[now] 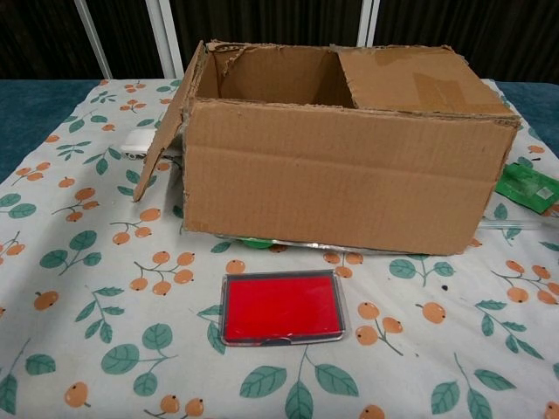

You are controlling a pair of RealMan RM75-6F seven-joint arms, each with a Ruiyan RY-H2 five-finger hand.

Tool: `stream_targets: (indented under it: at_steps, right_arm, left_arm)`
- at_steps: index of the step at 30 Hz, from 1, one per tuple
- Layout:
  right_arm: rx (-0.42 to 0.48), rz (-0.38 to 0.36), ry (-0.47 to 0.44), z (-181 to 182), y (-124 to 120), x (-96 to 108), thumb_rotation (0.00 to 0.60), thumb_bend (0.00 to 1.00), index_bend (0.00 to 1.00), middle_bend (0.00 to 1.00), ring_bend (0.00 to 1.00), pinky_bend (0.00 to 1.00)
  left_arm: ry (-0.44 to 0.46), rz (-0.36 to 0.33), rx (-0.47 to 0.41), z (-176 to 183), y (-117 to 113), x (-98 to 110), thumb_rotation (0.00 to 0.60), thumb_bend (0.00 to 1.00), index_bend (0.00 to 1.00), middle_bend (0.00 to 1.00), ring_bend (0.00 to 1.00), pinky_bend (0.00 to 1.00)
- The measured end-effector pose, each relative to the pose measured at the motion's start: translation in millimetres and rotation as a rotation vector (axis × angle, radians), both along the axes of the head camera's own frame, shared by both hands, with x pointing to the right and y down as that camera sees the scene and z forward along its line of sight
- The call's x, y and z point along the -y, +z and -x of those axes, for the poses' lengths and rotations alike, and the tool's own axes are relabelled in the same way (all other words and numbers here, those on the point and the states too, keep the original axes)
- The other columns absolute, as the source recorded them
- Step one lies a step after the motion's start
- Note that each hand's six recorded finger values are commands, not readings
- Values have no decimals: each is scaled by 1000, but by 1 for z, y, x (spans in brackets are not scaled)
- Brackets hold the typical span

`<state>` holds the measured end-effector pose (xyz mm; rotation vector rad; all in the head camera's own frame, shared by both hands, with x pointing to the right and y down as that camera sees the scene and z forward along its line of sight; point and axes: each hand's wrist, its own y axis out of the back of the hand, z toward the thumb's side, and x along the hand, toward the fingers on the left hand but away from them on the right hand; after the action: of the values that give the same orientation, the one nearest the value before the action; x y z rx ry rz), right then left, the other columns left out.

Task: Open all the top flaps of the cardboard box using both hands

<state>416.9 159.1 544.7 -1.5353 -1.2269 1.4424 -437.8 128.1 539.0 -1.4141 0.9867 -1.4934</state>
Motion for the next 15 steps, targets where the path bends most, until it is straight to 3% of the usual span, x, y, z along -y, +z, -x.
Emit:
stream_targets:
  at_steps: [4,9,11,15]
  right_arm:
    - [-24,2,-123,30,-5,31,600,412,0,0,2,228]
    - [-57,-4,-323,85,-11,73,600,510,1,0,6,228]
    - [-80,-13,-425,117,-14,93,600,618,40,17,23,228]
    - [-104,-22,-548,160,-18,115,600,830,146,78,71,232]
  left_arm:
    - [-56,-37,19,23,12,-26,600,180,0,0,0,0]
    - [-86,-57,1,39,23,-40,600,180,0,0,0,0]
    - [-97,-63,-21,41,26,-42,600,180,0,0,0,0]
    - [-99,-72,-41,43,27,-41,600,181,0,0,0,0]
